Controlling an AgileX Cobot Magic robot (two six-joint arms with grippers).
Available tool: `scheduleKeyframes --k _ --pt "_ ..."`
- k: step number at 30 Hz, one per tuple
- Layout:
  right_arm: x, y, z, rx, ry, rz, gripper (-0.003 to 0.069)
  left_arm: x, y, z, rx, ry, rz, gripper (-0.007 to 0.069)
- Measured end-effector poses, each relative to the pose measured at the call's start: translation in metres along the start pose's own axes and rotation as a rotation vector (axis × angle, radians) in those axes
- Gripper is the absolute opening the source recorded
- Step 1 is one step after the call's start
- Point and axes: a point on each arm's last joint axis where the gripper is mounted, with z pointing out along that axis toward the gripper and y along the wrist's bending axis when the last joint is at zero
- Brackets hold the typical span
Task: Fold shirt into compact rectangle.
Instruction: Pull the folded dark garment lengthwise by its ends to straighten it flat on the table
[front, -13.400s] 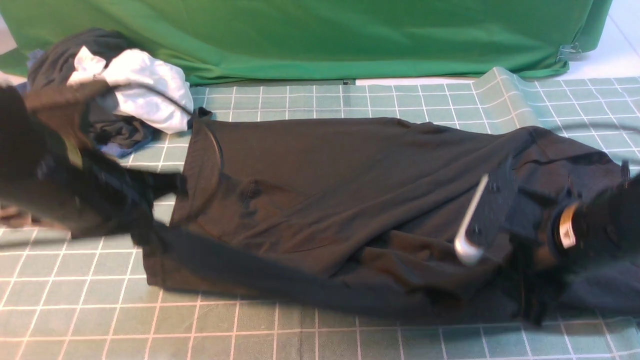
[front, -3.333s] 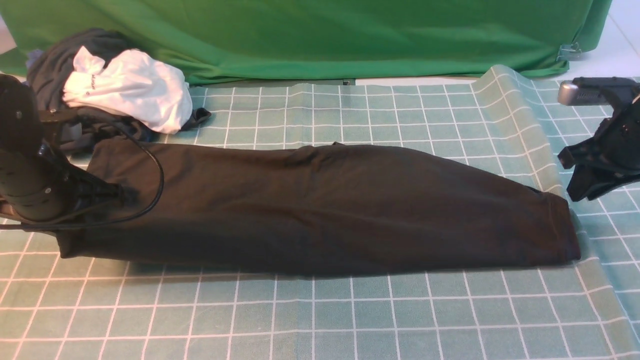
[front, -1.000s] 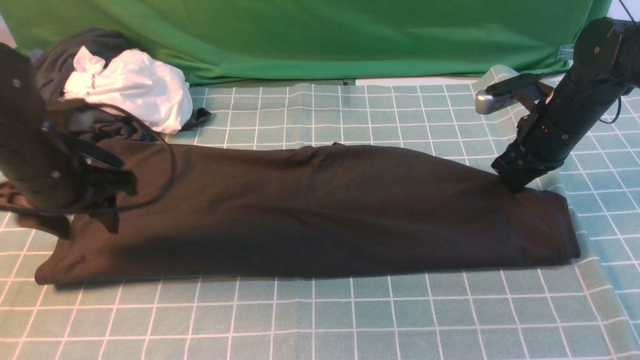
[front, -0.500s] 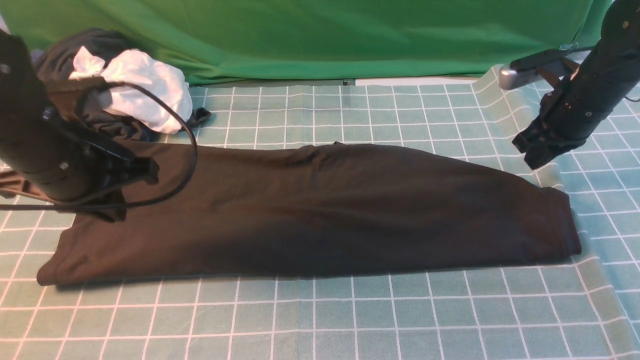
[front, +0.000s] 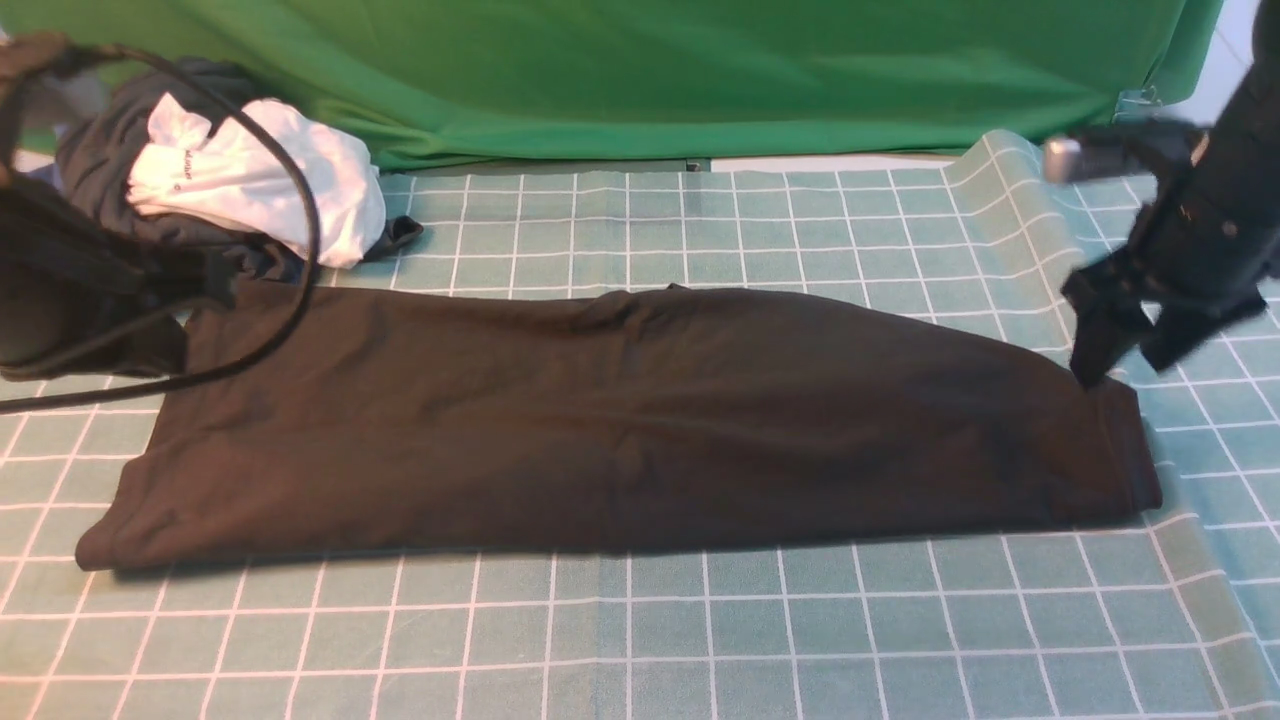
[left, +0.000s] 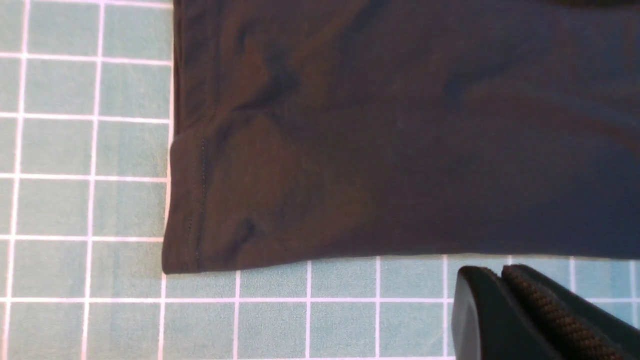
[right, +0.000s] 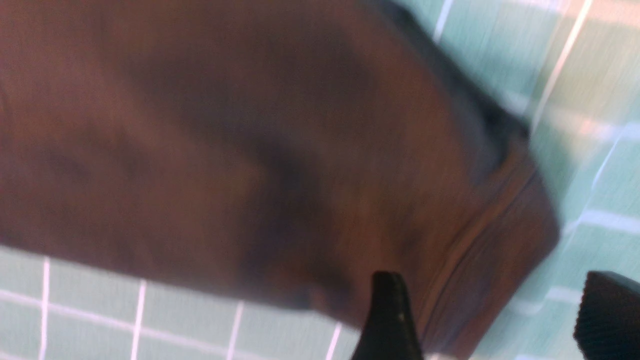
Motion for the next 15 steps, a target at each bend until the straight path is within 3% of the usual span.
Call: scheduleKeyframes --k 6,15 --pt "0.009 -0.005 0.032 0.004 0.040 0.046 0.0467 0.008 0.000 -0.027 0.011 -0.084 0.006 0.0006" --pt "0.004 -0.012 0.062 0.007 0.066 0.063 0.0468 0.010 0.000 -0.031 0.012 -0.083 0.007 0.0006"
